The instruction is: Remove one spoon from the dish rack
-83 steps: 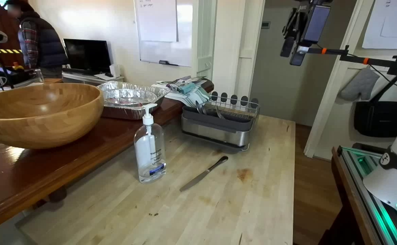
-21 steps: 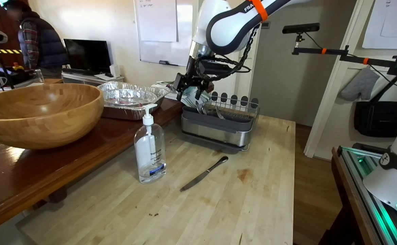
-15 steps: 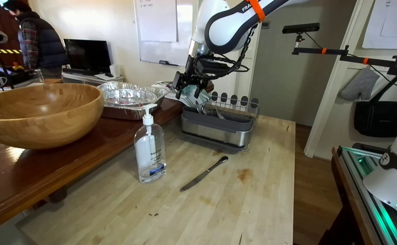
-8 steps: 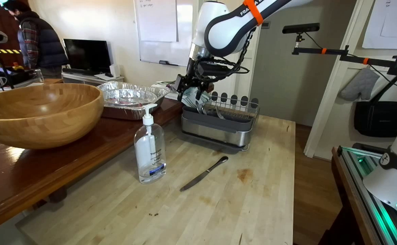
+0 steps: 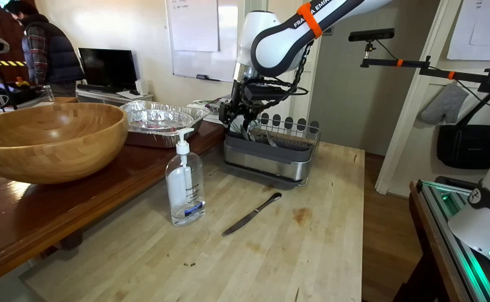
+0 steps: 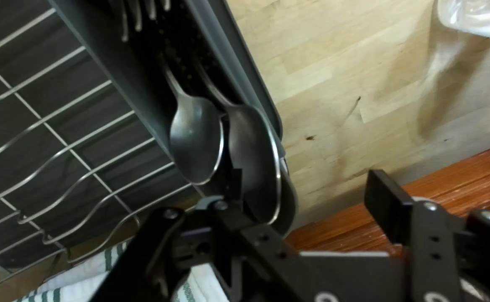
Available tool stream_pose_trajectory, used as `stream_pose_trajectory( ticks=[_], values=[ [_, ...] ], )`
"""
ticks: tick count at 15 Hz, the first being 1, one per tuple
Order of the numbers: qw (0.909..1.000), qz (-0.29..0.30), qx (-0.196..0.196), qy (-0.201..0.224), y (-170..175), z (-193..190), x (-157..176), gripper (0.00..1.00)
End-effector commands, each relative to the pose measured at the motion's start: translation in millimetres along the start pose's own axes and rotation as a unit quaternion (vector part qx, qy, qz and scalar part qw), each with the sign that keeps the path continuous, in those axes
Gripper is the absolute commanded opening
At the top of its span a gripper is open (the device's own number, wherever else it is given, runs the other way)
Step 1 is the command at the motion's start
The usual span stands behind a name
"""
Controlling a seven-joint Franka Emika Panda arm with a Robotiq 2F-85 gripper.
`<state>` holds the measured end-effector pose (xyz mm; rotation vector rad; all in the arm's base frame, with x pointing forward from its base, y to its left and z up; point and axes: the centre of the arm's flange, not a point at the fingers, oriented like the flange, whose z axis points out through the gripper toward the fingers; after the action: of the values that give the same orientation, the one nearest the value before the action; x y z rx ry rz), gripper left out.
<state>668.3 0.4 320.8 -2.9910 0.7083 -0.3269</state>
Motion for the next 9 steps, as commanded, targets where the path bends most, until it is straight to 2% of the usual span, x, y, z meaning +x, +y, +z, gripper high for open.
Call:
stream_pose_trajectory(
  ticks=[1,7,9],
  values=[
    [0.9999,0.004,-0.004,-0.012,-2,3,1,0.46],
    [1.0,0.002,0.003,-0.004,0,-14,0,0.0],
    [1.0,-0.002,0.005,0.001,0,-22,0,0.0]
  ],
)
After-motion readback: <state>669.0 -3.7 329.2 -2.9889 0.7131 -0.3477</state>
